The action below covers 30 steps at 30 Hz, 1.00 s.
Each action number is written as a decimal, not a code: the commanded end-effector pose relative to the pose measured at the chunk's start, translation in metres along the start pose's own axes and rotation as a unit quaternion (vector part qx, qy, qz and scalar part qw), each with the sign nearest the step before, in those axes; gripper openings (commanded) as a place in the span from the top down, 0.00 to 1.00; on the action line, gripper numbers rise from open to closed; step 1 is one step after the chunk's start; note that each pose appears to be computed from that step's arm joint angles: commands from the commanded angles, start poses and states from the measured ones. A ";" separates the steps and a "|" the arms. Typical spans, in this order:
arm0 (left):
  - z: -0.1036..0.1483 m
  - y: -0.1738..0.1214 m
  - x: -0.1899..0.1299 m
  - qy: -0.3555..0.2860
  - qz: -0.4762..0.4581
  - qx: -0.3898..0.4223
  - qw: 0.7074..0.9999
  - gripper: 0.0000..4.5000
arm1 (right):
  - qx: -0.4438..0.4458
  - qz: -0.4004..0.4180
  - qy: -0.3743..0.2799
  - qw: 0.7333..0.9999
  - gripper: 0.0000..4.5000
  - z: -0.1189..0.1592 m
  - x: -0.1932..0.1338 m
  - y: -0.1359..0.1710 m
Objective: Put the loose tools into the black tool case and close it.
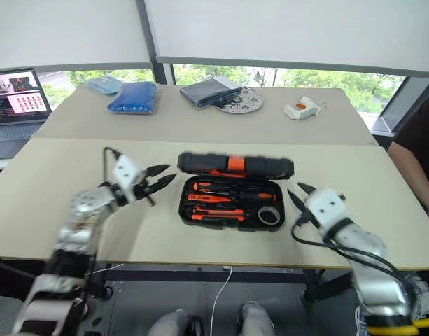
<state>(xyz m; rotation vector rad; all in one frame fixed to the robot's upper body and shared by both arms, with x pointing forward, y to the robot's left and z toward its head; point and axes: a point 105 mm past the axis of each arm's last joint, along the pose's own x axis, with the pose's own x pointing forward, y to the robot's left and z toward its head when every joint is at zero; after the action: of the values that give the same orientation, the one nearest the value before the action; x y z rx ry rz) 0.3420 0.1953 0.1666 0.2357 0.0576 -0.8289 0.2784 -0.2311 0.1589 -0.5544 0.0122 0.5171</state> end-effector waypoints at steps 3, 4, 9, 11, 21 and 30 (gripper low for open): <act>0.015 0.022 -0.029 0.048 -0.024 -0.035 0.998 0.52 | 0.070 0.171 0.022 0.982 0.57 0.020 -0.037 0.035; 0.013 0.032 -0.023 0.058 -0.008 -0.024 0.998 0.52 | 0.083 0.191 0.029 0.978 0.57 0.019 -0.040 0.040; 0.020 0.043 0.039 0.062 -0.037 0.050 0.996 0.85 | 0.065 0.254 0.053 0.964 0.88 0.011 -0.037 0.067; 0.024 0.036 0.068 0.063 -0.064 0.080 0.993 0.99 | 0.048 0.265 0.056 0.962 1.00 0.009 -0.030 0.074; 0.032 -0.028 0.152 0.070 -0.188 0.144 0.969 0.99 | -0.027 0.211 0.087 0.973 1.00 -0.013 0.014 0.065; -0.016 -0.060 0.106 0.185 -0.414 0.142 0.880 0.99 | -0.055 0.035 0.076 0.995 1.00 -0.017 0.042 0.003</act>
<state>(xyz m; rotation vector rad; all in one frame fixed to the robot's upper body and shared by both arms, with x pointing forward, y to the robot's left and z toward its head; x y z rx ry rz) 0.3908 0.0794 0.1500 0.7001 0.2772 -1.4885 0.3068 -0.2111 0.1114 -0.6694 0.2507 0.6176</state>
